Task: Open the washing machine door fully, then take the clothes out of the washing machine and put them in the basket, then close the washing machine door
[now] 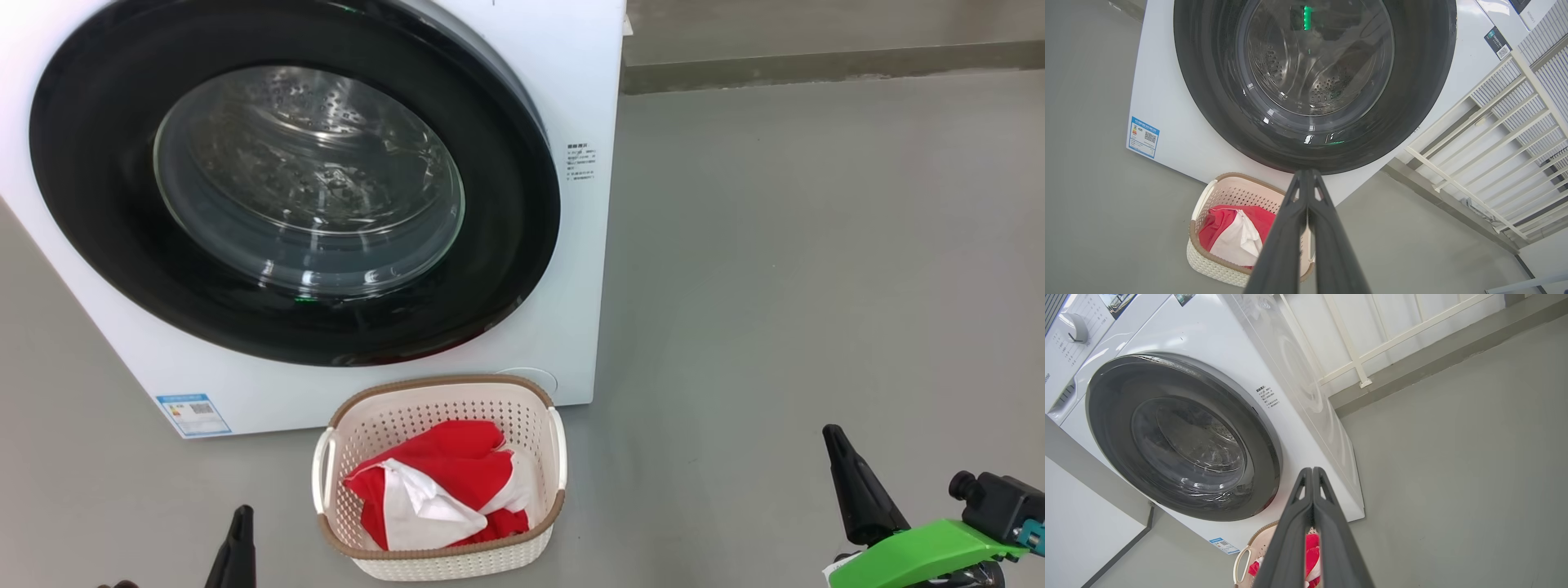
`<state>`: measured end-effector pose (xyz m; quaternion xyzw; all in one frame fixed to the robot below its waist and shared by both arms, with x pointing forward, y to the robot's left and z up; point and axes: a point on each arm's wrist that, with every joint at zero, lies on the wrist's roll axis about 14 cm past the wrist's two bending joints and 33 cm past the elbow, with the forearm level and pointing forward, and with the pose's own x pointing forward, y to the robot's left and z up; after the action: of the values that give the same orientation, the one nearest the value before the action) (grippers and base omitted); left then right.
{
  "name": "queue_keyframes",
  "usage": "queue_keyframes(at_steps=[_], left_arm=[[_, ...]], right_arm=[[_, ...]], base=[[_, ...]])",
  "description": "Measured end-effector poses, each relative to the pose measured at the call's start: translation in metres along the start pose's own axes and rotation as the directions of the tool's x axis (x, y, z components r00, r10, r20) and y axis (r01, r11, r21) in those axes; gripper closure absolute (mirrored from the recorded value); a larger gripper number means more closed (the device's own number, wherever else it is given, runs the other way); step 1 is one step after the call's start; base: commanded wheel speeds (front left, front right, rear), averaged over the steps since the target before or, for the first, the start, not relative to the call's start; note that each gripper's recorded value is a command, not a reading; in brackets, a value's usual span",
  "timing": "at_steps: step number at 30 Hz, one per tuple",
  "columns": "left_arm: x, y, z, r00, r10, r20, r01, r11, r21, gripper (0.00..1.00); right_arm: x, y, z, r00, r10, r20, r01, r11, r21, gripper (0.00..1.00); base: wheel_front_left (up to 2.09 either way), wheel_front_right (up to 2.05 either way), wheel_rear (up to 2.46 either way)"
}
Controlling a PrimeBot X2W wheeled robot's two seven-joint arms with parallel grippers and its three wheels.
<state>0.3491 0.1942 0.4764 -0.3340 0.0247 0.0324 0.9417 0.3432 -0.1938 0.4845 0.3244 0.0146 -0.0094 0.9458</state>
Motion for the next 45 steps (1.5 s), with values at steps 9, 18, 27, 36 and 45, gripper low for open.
queue_keyframes(at_steps=[9,18,27,36,45], left_arm=[[0.002,0.002,-0.001,1.000,0.011,-0.013,-0.013,0.995,-0.100,1.00],[0.006,0.002,-0.002,1.000,0.017,-0.025,-0.022,0.978,-0.207,1.00],[0.009,0.001,-0.002,0.999,0.017,-0.035,-0.027,0.951,-0.308,1.00],[0.013,0.000,-0.002,0.999,0.012,-0.043,-0.028,0.916,-0.400,1.00],[0.015,-0.001,-0.003,0.999,0.008,-0.054,-0.033,0.871,-0.491,1.00]], right_arm=[[0.006,0.000,0.003,1.000,-0.008,0.001,0.008,0.995,0.095,1.00],[0.007,-0.006,0.000,0.999,-0.034,-0.013,0.036,0.977,0.211,1.00],[0.013,-0.005,0.002,0.999,-0.037,-0.015,0.040,0.948,0.314,1.00],[0.015,-0.009,0.001,0.998,-0.052,-0.026,0.058,0.911,0.408,1.00],[0.020,-0.008,0.002,0.998,-0.050,-0.026,0.056,0.863,0.502,1.00]], base=[[0.00,0.00,0.00],[0.00,0.00,0.00],[0.00,0.00,0.00],[0.00,0.00,0.00],[0.00,0.00,0.00]])
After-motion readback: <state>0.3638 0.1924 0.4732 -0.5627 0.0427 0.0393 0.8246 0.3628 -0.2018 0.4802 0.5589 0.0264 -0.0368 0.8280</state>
